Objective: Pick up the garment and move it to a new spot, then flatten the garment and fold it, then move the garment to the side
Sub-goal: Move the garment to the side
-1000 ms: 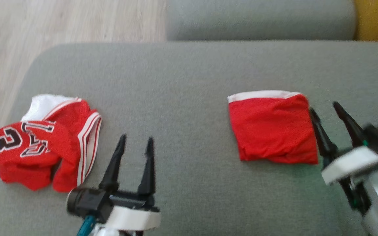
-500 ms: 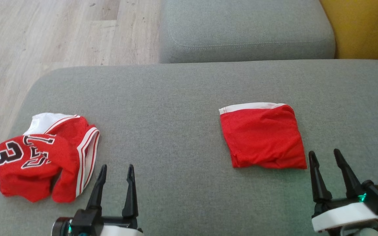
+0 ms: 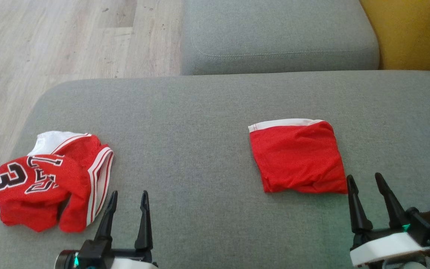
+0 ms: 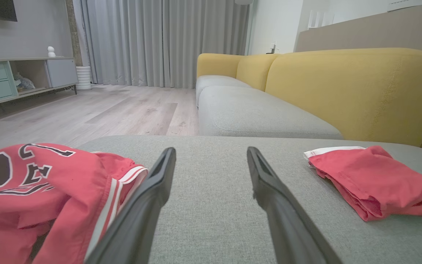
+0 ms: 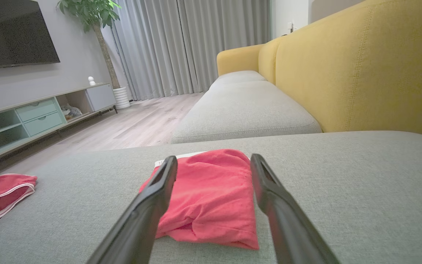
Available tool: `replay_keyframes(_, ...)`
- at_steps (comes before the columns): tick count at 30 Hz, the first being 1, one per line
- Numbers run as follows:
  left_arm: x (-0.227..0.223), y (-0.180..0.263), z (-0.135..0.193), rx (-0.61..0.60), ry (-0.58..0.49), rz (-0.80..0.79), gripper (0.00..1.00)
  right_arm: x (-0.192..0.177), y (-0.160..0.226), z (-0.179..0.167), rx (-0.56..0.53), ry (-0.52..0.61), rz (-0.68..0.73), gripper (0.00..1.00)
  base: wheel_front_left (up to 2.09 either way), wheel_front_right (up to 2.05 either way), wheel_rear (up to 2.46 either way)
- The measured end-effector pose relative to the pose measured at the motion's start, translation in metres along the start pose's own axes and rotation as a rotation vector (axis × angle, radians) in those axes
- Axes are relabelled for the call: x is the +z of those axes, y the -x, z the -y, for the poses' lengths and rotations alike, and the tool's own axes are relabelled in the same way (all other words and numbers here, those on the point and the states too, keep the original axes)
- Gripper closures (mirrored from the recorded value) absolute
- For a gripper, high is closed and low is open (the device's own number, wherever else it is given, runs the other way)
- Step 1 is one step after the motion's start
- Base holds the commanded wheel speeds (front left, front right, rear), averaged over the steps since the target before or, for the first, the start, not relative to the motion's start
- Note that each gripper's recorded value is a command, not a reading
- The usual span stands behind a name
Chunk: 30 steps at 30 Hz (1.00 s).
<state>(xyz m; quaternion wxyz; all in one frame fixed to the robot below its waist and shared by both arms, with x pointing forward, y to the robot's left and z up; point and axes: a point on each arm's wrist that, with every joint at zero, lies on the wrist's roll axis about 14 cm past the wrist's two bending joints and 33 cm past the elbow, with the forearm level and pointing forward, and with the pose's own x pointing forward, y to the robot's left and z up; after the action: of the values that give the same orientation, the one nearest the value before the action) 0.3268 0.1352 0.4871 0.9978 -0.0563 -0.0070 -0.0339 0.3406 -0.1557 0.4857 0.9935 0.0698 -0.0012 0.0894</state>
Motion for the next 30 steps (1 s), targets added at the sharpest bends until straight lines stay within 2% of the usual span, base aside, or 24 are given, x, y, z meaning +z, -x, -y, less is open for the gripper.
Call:
replay_keyframes(8,0.005,-0.003,0.002,-0.008,-0.004,0.015,0.0,-0.01,0.0,0.007,-0.025,-0.011,-0.031,0.0,0.0,0.0,0.0)
replay_keyframes(13,-0.003,-0.009,0.003,-0.01,0.0,-0.011,0.0,-0.041,-0.002,0.015,-0.034,0.002,-0.14,0.0,0.0,0.0,0.0)
replay_keyframes(22,-0.01,-0.058,0.008,-0.047,-0.004,-0.025,0.0,-0.054,-0.096,0.043,-0.016,0.038,-0.235,0.0,0.0,0.0,0.0)
replay_keyframes(26,-0.021,-0.065,0.012,-0.059,0.002,-0.056,0.0,-0.097,-0.099,0.054,-0.049,0.01,-0.414,0.0,0.0,0.0,0.0)
replay_keyframes(27,-0.024,-0.065,0.012,-0.06,0.004,-0.063,0.0,-0.108,-0.096,0.054,-0.058,-0.008,-0.457,0.03,0.0,0.0,0.0)
replay_keyframes(29,-0.025,-0.067,0.011,-0.056,0.003,-0.066,0.0,-0.12,-0.096,0.047,-0.049,-0.037,-0.499,1.0,0.0,0.0,0.0)
replay_keyframes(30,-0.025,-0.068,0.01,-0.053,0.002,-0.065,0.0,-0.12,-0.1,0.043,-0.041,-0.052,-0.496,1.0,0.0,0.0,0.0)
